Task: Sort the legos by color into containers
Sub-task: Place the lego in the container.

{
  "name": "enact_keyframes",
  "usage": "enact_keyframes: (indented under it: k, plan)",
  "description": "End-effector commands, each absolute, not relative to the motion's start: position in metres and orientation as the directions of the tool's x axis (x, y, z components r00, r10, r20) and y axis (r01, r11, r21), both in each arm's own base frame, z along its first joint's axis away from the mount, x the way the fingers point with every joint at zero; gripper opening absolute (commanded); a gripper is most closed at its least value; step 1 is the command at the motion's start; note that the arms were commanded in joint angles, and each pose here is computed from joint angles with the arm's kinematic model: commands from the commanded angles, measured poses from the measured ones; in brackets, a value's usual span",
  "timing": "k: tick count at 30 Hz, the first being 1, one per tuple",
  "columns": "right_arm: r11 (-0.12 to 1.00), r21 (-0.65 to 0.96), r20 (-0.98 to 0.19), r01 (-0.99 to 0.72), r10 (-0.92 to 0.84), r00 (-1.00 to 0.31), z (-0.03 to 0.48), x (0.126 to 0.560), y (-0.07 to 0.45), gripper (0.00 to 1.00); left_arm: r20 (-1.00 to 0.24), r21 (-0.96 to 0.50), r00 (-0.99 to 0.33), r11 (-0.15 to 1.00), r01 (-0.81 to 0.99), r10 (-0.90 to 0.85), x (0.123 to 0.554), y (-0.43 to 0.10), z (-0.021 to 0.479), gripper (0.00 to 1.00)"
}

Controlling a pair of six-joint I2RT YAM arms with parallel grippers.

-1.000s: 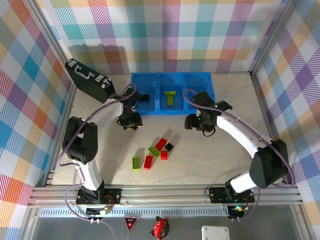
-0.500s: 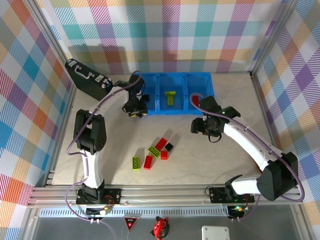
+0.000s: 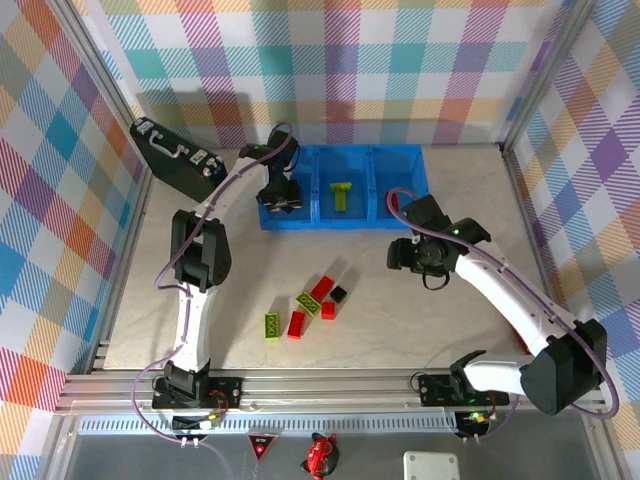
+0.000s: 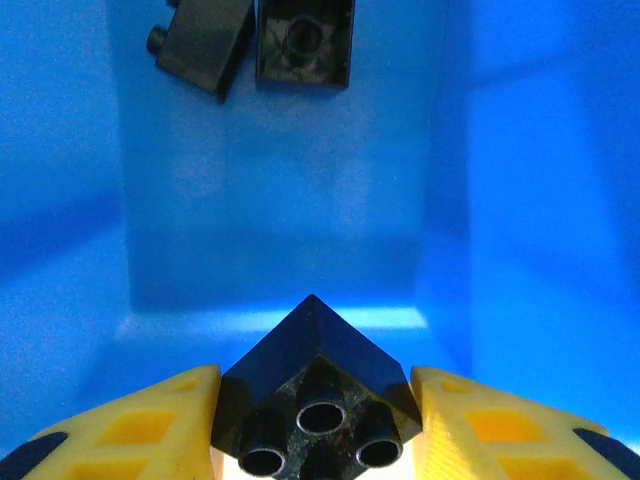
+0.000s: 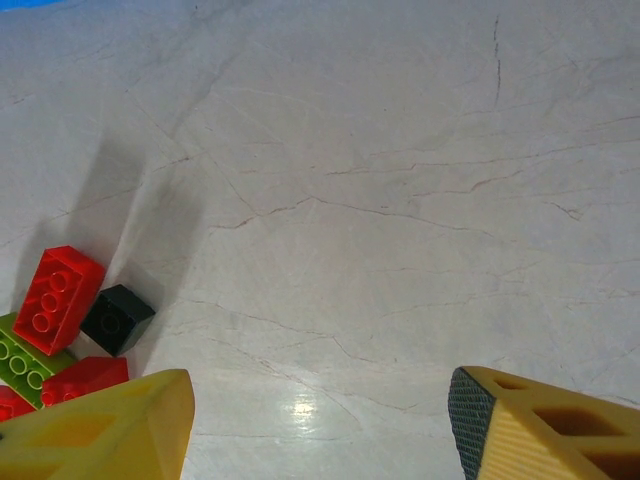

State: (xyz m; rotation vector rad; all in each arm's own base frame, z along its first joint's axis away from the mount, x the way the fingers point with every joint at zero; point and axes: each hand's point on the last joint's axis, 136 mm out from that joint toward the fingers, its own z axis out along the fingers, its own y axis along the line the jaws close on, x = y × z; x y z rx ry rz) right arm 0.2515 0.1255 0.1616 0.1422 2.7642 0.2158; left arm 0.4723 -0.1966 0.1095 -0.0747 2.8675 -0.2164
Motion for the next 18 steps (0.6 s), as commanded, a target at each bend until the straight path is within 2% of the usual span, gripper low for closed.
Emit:
enact_keyframes:
  k: [1, 18]
  plan:
    - [0.985, 0.144, -0.336, 0.093, 0.137, -0.932, 0.159, 0.241, 0.118, 0.69, -0.249, -0.116, -0.967, 0.993, -0.021, -0.050, 0.480, -0.192, 0.101, 0.45]
    - [0.986, 0.132, -0.345, 0.105, 0.145, -0.927, 0.158, 0.233, 0.110, 0.70, -0.190, -0.109, -0.978, 0.992, -0.066, -0.086, 0.504, -0.182, 0.043, 0.46]
